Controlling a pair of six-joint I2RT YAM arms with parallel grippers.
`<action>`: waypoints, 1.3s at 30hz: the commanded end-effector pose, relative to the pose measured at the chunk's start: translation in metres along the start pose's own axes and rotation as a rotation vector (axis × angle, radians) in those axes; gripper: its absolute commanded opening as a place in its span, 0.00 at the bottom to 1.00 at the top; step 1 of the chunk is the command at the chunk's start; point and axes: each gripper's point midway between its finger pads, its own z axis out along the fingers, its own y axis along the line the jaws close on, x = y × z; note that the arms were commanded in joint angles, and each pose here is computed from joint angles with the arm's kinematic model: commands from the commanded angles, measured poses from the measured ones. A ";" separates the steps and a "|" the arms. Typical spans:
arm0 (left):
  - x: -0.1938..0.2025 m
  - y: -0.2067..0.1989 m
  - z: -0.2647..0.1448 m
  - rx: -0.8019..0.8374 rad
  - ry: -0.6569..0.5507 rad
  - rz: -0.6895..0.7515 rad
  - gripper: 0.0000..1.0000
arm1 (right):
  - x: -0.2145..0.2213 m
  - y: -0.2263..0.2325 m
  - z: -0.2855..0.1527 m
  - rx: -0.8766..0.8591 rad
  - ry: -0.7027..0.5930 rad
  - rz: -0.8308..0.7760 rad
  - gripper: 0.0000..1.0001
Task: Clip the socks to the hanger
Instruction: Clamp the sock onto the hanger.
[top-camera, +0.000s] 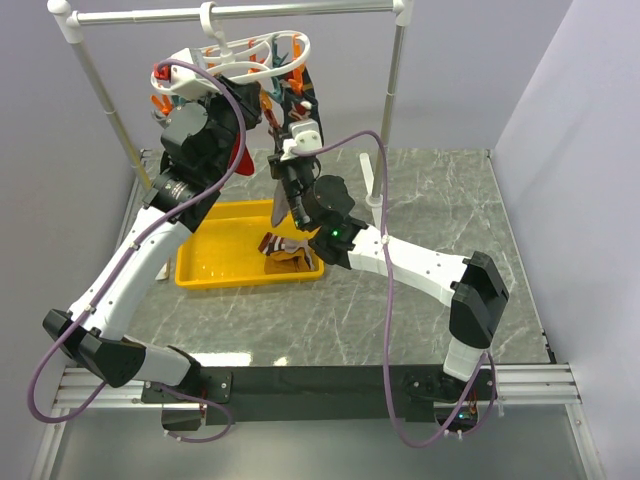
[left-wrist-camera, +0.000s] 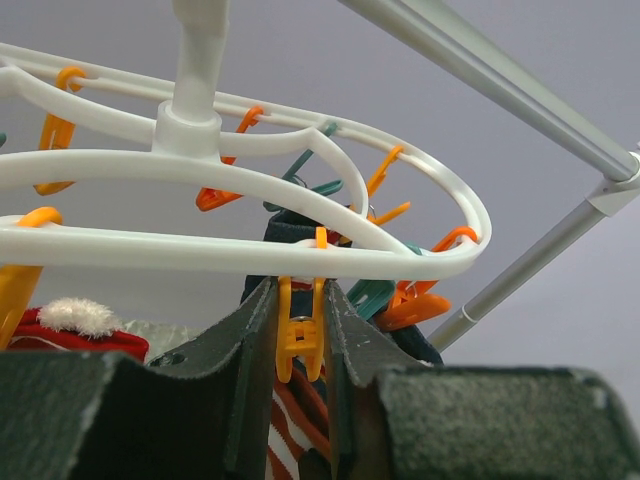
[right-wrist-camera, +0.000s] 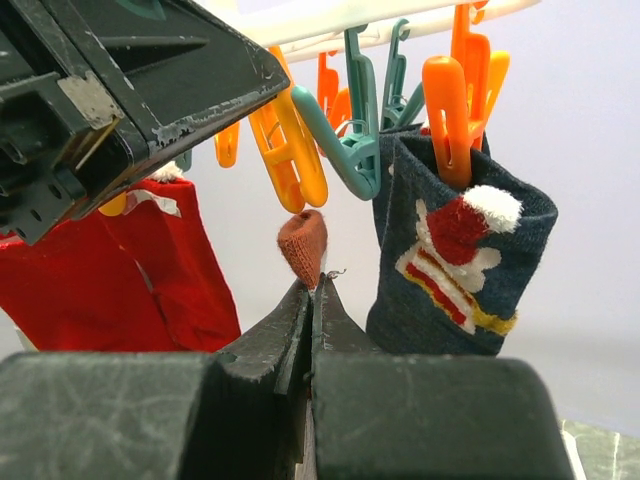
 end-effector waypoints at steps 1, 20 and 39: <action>-0.031 -0.016 -0.006 0.035 -0.070 -0.038 0.26 | -0.037 -0.003 0.006 0.033 -0.086 0.072 0.00; -0.024 -0.022 -0.007 0.037 -0.057 -0.056 0.26 | -0.041 0.003 0.006 0.016 -0.110 0.045 0.00; -0.023 -0.024 -0.006 0.028 -0.058 -0.064 0.26 | -0.048 0.009 0.008 -0.023 -0.155 -0.049 0.00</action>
